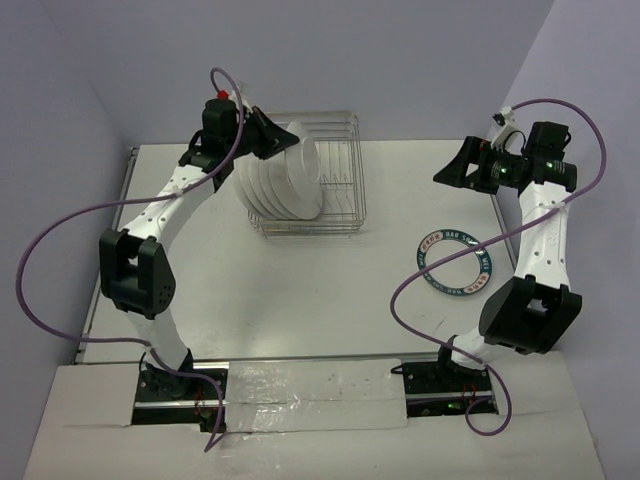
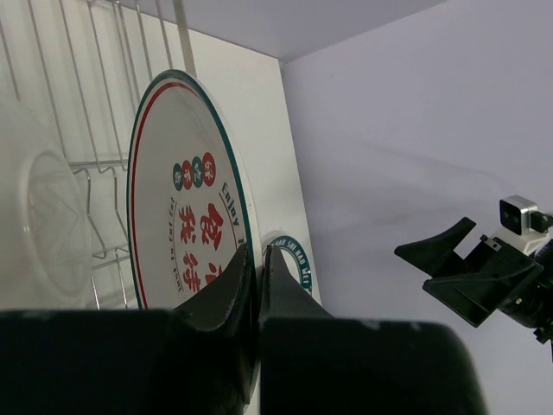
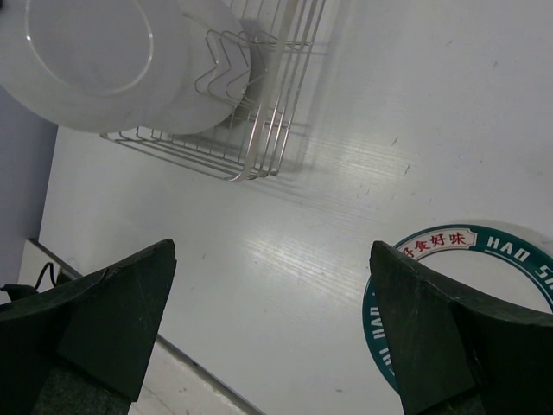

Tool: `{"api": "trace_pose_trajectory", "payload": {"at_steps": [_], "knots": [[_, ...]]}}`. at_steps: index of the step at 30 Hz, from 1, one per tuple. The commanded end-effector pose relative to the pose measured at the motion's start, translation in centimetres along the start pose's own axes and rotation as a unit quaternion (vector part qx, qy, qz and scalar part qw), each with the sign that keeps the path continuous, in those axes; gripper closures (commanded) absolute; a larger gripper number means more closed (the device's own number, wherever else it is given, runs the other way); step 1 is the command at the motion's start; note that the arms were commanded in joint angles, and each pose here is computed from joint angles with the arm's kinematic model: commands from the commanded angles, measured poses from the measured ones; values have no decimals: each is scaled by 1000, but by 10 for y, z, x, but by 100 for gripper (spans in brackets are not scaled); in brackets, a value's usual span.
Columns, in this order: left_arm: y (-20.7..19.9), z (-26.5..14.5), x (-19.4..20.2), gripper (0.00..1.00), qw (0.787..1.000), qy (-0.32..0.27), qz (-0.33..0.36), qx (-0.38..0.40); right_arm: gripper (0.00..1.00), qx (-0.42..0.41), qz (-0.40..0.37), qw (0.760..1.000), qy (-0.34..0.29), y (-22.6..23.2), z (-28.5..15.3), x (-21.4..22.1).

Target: Load the plates into the dish rack

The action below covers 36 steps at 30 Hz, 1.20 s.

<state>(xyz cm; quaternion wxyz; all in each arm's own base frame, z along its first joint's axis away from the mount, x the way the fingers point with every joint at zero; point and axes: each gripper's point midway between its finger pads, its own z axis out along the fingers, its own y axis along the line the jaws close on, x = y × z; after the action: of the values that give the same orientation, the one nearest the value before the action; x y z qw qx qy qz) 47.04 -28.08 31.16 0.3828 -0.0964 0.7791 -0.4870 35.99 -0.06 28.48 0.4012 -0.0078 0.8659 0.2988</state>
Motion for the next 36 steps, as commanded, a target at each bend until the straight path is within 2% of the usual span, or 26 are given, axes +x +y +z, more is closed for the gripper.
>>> {"api": "trace_pose_trajectory", "payload": {"at_steps": [1,14,17,20,24,26,31,35,36], "knots": [[-15,4,-14,100,999,-20,1,37,0,3,-5,1000,2,-5,0,2],[11,26,-9,100,1000,-11,-12,25,0,11,-2,1000,15,-16,7,11],[20,31,-6,95,1000,-7,-19,16,0,17,-5,1000,18,-20,8,12],[28,35,-4,87,1000,-4,-21,7,0,23,-7,999,24,-24,9,15],[32,37,-8,68,1000,-12,-11,-2,0,28,-10,999,30,-26,9,19],[31,36,-13,62,1000,-20,-2,-3,0,31,-15,999,30,-27,8,19],[33,27,-22,36,999,-30,19,-28,0,47,-25,998,35,-33,7,23],[19,16,-48,13,994,-71,71,-45,0,83,-47,994,50,-50,5,30],[15,12,-53,12,992,-78,81,-49,0,90,-54,993,55,-54,5,33]]}}
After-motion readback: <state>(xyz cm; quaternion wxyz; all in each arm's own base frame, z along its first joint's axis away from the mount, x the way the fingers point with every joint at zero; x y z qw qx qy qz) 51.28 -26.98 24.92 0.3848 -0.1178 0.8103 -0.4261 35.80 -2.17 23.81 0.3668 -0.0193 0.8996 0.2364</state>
